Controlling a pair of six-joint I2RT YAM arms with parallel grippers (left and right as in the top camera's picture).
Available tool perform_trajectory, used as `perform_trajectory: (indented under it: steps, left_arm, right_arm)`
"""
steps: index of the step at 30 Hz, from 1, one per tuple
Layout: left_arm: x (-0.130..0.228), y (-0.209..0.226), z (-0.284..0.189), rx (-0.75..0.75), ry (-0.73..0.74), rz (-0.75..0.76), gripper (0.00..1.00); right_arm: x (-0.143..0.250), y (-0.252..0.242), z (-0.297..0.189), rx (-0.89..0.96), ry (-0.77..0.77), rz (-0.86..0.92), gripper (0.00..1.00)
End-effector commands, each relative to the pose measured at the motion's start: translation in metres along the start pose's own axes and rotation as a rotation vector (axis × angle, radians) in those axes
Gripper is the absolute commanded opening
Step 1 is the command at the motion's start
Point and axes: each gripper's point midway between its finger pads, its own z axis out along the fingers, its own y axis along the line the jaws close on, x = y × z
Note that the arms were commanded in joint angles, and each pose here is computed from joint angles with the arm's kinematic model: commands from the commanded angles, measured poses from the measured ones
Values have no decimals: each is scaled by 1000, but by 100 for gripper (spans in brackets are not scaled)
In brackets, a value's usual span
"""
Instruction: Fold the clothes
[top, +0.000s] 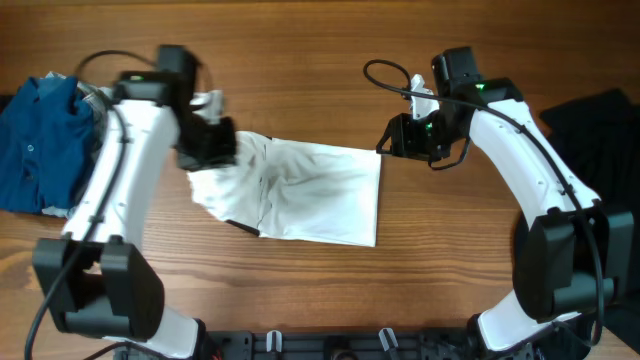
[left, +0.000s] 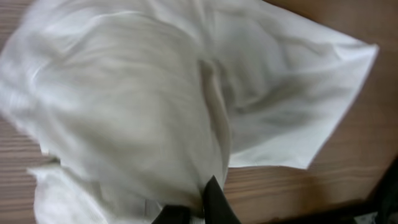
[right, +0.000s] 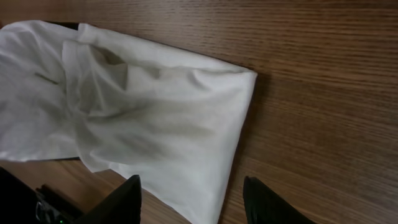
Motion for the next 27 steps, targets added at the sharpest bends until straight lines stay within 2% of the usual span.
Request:
perform_trajectory:
  steps: [1, 3, 6, 9, 12, 14, 15, 17, 20, 21, 22, 25, 27]
  left_arm:
    - [24, -70, 12, 52, 24, 106, 4]
    - [41, -108, 22, 65, 26, 192, 4]
    - [59, -137, 34, 24, 4, 262, 4]
    - [72, -171, 55, 32, -16, 331, 4]
    - [85, -186, 76, 28, 12, 364, 5]
    - [95, -193, 88, 17, 37, 374, 18]
    - [98, -194, 90, 13, 38, 385, 47]
    - [90, -189, 87, -8, 11, 373, 52]
    - [51, -167, 58, -43, -71, 294, 56]
    - [28, -143, 46, -67, -105, 256, 59]
    - [16, -125, 43, -93, -114, 214, 59]
    - [-5, -85, 54, -114, -81, 121, 61]
    - [-6, -86, 74, -19, -12, 138, 59]
  right_arm:
    - [-11, -17, -16, 11, -50, 38, 53]
    - [-18, -42, -28, 21, -86, 161, 54]
    - [-23, -67, -41, 29, -122, 240, 55]
    - [-24, -72, -43, 32, -130, 232, 56]
    - [-24, -73, -43, 32, -130, 232, 56]
    - [-24, -72, -43, 32, -130, 232, 57]
    - [-24, -73, -43, 32, -130, 231, 57]
    - [-23, -73, -43, 32, -128, 229, 58]
    - [-23, -72, -43, 33, -125, 211, 59]
    - [-22, -72, -43, 34, -122, 207, 59]
    - [-22, -72, -43, 34, -121, 206, 59]
    - [-22, -72, -43, 34, -123, 205, 60]
    - [-23, -72, -43, 34, -124, 205, 60]
